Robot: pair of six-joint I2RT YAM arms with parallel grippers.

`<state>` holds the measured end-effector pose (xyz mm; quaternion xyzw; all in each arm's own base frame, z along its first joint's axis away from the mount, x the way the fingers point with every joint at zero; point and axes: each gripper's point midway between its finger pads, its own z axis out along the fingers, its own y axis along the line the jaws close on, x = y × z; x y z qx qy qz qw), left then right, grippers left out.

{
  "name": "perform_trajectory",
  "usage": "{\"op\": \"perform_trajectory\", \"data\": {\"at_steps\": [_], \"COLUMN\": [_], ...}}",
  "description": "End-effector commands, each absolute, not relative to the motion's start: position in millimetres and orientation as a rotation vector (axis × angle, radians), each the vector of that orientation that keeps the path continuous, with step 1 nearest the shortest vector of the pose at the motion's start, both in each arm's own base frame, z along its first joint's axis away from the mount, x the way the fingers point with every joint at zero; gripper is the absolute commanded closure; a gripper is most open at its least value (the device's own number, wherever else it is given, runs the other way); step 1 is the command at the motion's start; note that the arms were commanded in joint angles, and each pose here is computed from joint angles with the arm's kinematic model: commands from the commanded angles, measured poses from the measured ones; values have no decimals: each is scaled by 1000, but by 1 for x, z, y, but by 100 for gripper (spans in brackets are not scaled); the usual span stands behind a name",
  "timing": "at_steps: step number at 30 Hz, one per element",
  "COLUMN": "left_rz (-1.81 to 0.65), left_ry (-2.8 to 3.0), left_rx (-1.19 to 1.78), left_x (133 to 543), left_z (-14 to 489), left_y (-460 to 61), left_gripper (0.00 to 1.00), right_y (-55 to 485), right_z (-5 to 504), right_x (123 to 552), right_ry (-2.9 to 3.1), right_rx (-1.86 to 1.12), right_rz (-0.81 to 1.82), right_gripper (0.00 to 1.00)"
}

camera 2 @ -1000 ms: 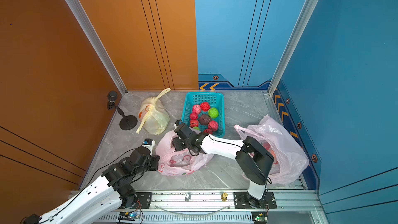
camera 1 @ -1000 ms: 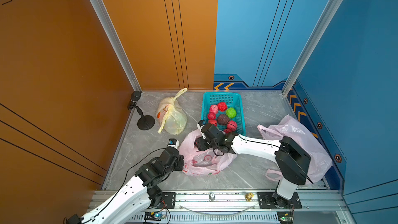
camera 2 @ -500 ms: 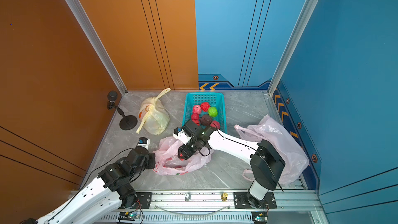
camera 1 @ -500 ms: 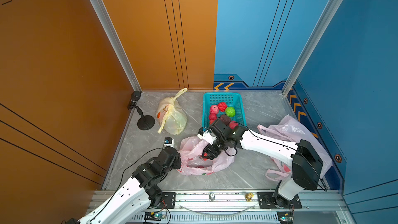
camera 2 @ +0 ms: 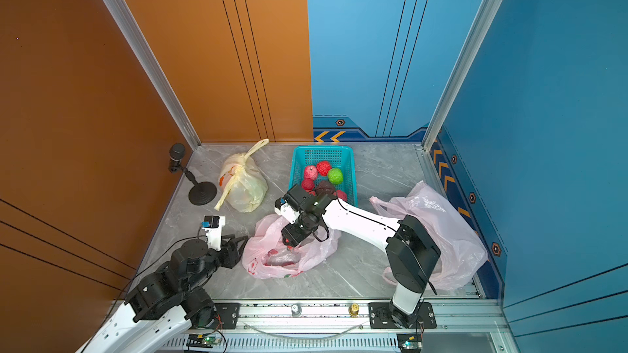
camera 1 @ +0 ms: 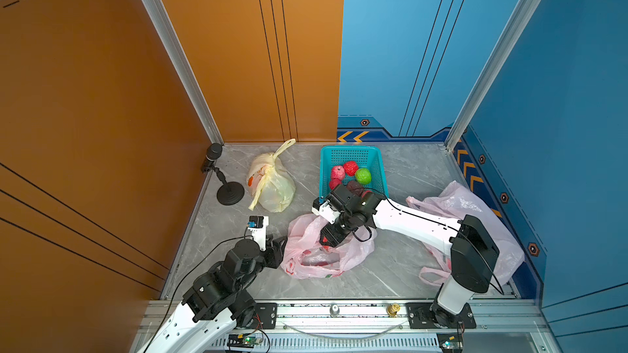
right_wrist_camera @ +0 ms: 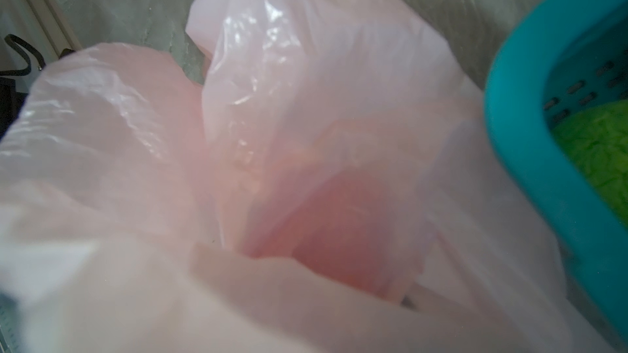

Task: Untie the knot of a plastic bag & take out the apple
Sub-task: Pick up the apple from the plastic bag.

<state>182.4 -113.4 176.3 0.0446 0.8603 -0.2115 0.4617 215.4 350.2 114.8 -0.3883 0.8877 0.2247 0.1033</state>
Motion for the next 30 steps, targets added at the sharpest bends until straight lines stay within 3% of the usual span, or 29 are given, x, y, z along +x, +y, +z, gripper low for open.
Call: {"op": "perform_trajectory", "data": {"at_steps": [1,14,15,16,18,19,30], "left_rz": [-578,-575,-579,-581,-538,-499,-228], "left_ry": [2128,2150,2143,2135,2144,2156,2102], "left_rx": [248,476,481,486,463,439,104], "left_x": [177,195,196,198,203,207,227], "left_z": [177,166,167,168,167,165,187], "left_y": [-135,-197,-199,-201,-198,-193,-127], "left_gripper": [44,35,39,51,95,100,100], "right_y": [343,351,352,354,357,356,340], "right_z": [111,120,121,121,124,123,126], "right_x": [214,206,203,200,193,190,164], "right_ry": [2683,2650,2641,2632,2612,2610,2572], "right_rx": [-1134,-1192,-1214,-1234,-1280,-1297,-1414], "right_rz": [624,662,674,684,704,711,746], "right_gripper": [42,42,42,42,42,42,41]}}
